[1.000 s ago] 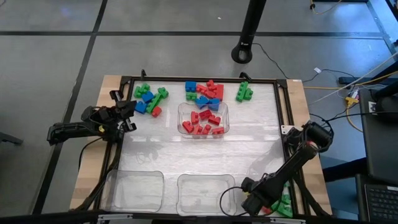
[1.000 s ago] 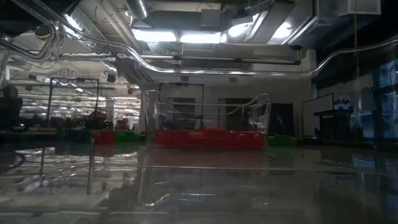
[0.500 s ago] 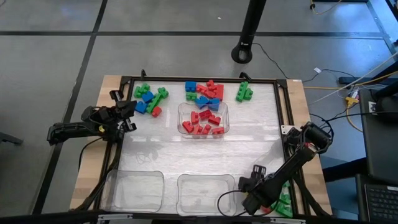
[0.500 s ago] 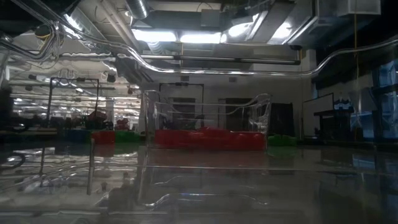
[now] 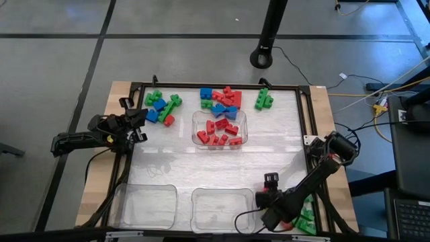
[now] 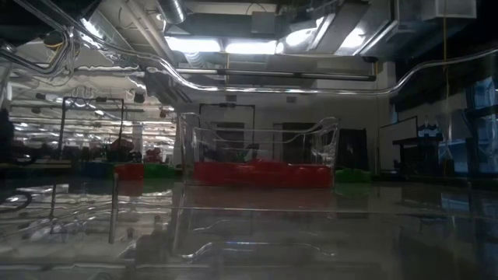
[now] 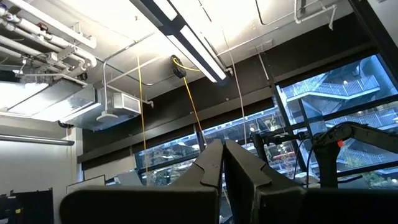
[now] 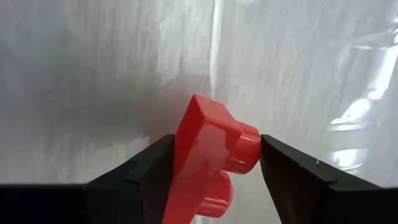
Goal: Sort blocks
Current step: Put the red game piece into the top right transparent bin
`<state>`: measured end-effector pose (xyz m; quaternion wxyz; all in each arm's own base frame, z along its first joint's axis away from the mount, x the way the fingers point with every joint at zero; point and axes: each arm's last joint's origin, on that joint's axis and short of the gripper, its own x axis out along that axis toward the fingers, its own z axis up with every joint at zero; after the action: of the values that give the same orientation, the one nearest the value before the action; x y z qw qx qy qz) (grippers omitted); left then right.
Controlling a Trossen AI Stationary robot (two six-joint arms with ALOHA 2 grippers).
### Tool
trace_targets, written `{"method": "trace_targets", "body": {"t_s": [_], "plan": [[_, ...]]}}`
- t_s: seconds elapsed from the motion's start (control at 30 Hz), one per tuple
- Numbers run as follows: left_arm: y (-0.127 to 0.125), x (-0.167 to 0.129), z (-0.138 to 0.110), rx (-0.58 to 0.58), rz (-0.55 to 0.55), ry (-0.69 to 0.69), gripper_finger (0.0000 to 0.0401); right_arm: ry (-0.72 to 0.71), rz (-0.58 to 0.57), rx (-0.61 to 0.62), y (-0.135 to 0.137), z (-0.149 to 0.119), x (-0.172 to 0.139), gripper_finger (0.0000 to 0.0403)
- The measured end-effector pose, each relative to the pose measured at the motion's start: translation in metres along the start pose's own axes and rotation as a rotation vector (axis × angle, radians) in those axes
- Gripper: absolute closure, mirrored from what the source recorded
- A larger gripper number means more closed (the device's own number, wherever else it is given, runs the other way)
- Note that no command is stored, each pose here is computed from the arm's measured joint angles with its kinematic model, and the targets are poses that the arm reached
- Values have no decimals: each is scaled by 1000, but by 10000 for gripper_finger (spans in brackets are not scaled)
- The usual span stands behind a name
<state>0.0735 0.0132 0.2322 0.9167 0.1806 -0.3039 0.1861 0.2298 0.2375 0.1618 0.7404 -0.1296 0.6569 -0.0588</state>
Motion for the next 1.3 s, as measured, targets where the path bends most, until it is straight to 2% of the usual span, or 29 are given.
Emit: {"method": "trace_targets", "body": {"t_s": [0.13,0.37,0.53,0.73,1.0,1.2,1.3], "plan": [[0,0,-1,-5,-4,9,395,5,16,53,0,1,0,165],[-1,0,-2,-5,-6,15,395,33,20,110,-6,5,2,104],[-1,0,-1,1,-6,15,395,58,69,167,-11,4,-5,81],[-1,0,-1,-7,-6,15,395,29,83,247,-17,1,-14,85],[-1,0,-2,-2,-6,15,395,-12,173,295,-17,-15,20,95],[-1,0,-1,4,-6,15,395,-11,202,299,-17,-20,29,95],[-1,0,-1,4,-6,15,395,-9,198,294,-17,-20,30,109]]}}
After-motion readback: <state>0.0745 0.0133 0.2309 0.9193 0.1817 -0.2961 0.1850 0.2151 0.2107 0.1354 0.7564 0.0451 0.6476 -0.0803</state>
